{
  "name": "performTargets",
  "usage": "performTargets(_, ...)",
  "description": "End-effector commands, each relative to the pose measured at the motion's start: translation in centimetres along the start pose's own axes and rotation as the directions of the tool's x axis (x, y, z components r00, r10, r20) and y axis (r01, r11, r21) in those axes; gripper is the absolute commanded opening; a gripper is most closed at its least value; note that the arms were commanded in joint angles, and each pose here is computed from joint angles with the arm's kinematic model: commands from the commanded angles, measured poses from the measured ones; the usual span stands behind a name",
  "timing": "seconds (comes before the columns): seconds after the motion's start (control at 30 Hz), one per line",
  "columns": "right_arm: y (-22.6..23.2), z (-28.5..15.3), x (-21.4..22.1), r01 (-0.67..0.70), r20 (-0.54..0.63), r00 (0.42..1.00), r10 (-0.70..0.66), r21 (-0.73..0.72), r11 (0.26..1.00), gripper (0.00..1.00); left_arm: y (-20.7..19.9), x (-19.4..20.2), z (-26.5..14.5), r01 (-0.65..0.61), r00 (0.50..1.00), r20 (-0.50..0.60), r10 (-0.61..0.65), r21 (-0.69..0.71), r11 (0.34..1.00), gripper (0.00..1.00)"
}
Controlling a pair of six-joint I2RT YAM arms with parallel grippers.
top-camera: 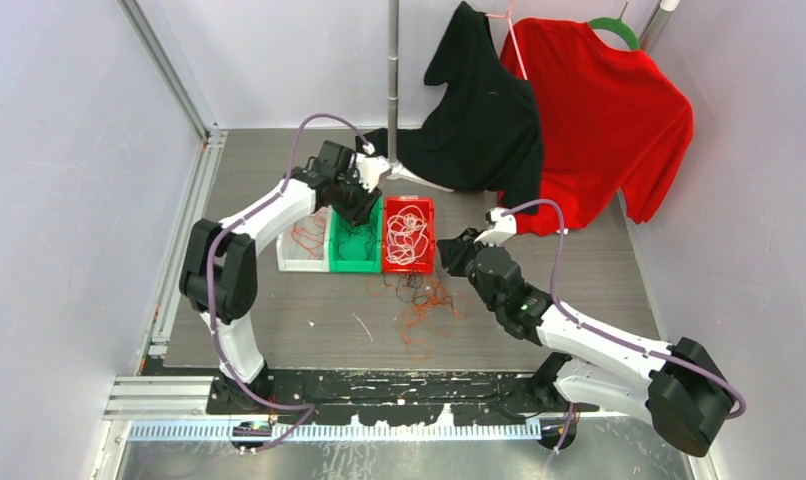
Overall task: Untangle the cables
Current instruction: Place the cable in the bin, then untie the cable.
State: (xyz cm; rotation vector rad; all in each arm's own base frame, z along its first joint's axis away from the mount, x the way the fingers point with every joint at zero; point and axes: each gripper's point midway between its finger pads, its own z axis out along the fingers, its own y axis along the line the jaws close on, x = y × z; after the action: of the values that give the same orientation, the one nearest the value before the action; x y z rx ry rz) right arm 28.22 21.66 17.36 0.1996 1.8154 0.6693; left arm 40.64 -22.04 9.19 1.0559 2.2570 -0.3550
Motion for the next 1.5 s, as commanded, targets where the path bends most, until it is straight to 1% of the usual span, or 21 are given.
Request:
performTargets(0.0, 0.7, -0.5, -1.3, -0.028, -0.007, 1.0, 0.027, -0.02, 0.999, 0.24, -0.5, -3.6, -5.2, -0.05, 0.996, 0.077, 0.051, -0.006, 0.999, 0.45)
performTargets(0.07, 0.6, -0.6, -1.2, -0.022, -0.019, 1.0, 0.021, -0.012, 1.0, 0.26, -0.3, -3.7, -5.8, -0.053, 0.996, 0.064, 0.054, -0.017, 0.998, 0.54)
performTargets(0.13, 0.2, -0.8, -1.2, -0.017, -0.027, 0.999, 0.017, 0.0, 1.0, 0.3, 0.1, -3.7, -6.1, -0.058, 0.997, 0.042, 0.059, -0.033, 0.998, 0.64)
performTargets(0.2, -0.2, -1.0, -0.9, -0.007, -0.042, 0.999, 0.007, 0.011, 1.0, 0.37, 0.5, -3.8, -6.7, -0.068, 0.997, 0.03, 0.07, -0.056, 0.996, 0.67)
performTargets(0.23, -0.3, -1.1, -0.6, 0.003, -0.057, 0.998, -0.003, 0.011, 1.0, 0.41, 0.7, -4.1, -7.3, -0.075, 0.997, 0.031, 0.077, -0.07, 0.995, 0.69)
performTargets(0.3, -0.6, -1.2, 0.4, 0.04, -0.101, 0.994, -0.039, 0.004, 0.999, 0.55, 0.7, -4.7, -8.9, -0.077, 0.996, 0.037, 0.08, -0.08, 0.994, 0.75)
performTargets(0.33, -0.6, -1.3, 1.5, 0.05, -0.148, 0.988, -0.051, -0.011, 0.999, 0.59, 0.1, -4.8, -9.7, -0.076, 0.996, 0.033, 0.078, -0.054, 0.996, 0.81)
performTargets(0.37, -0.8, -1.4, 2.5, 0.059, -0.184, 0.981, -0.061, -0.014, 0.998, 0.6, -0.7, -4.6, -10.7, -0.079, 0.997, 0.019, 0.079, -0.021, 0.997, 0.9)
performTargets(0.4, -1.0, -1.5, 3.5, 0.06, -0.217, 0.974, -0.063, -0.02, 0.998, 0.61, -1.3, -4.5, -11.7, -0.08, 0.997, 0.006, 0.08, 0.005, 0.997, 0.96)
performTargets(0.43, -1.2, -1.5, 4.4, 0.054, -0.246, 0.967, -0.059, -0.026, 0.998, 0.61, -1.9, -4.2, -12.6, -0.074, 0.997, -0.009, 0.074, 0.026, 0.997, 0.98)
performTargets(0.57, -1.1, -1.6, 7.5, 0.024, -0.334, 0.941, -0.049, -0.076, 0.997, 0.61, -4.5, -2.0, -15.5, -0.086, 0.994, -0.056, 0.093, 0.113, 0.99, 1.0)
performTargets(0.67, -0.8, -1.3, 8.8, 0.032, -0.36, 0.93, -0.075, -0.124, 0.992, 0.58, -6.3, -0.7, -17.1, -0.101, 0.994, -0.034, 0.108, 0.163, 0.982, 1.0)
performTargets(0.73, -0.4, -1.0, 9.0, 0.042, -0.355, 0.93, -0.096, -0.158, 0.987, 0.56, -7.5, 0.2, -17.8, -0.11, 0.993, -0.022, 0.116, 0.197, 0.974, 1.0)
performTargets(0.83, -0.4, -0.4, 9.0, 0.086, -0.343, 0.928, -0.142, -0.173, 0.981, 0.48, -8.3, 1.3, -18.5, -0.115, 0.992, -0.029, 0.125, 0.222, 0.968, 0.99)
performTargets(0.9, -0.3, 0.0, 8.8, 0.112, -0.33, 0.929, -0.168, -0.182, 0.977, 0.41, -8.5, 1.7, -18.7, -0.12, 0.99, -0.04, 0.133, 0.23, 0.966, 0.98)
performTargets(0.93, -0.4, 0.1, 8.7, 0.12, -0.324, 0.93, -0.175, -0.18, 0.976, 0.4, -8.6, 1.8, -18.8, -0.121, 0.99, -0.041, 0.134, 0.23, 0.966, 0.97)
performTargets(1.07, -1.3, 0.5, 8.7, 0.16, -0.345, 0.916, -0.204, -0.15, 0.976, 0.41, -9.0, 2.1, -18.8, -0.115, 0.991, -0.041, 0.129, 0.251, 0.961, 0.95)
performTargets(1.13, -1.9, 0.5, 8.5, 0.164, -0.347, 0.916, -0.202, -0.134, 0.977, 0.43, -9.2, 2.0, -18.8, -0.113, 0.992, -0.032, 0.126, 0.259, 0.959, 0.94)
performTargets(1.23, -3.0, 0.7, 8.1, 0.158, -0.35, 0.918, -0.188, -0.112, 0.981, 0.43, -9.4, 1.7, -18.9, -0.112, 0.992, -0.018, 0.121, 0.266, 0.957, 0.93)
performTargets(1.4, -3.5, 1.3, 8.1, 0.139, -0.369, 0.913, -0.175, -0.122, 0.983, 0.43, -9.7, 1.4, -19.2, -0.116, 0.993, 0.0, 0.121, 0.276, 0.954, 0.93)
performTargets(1.47, -2.8, 1.5, 8.4, 0.122, -0.385, 0.906, -0.177, -0.161, 0.979, 0.41, -9.8, 1.2, -19.3, -0.116, 0.993, 0.005, 0.119, 0.276, 0.954, 0.93)
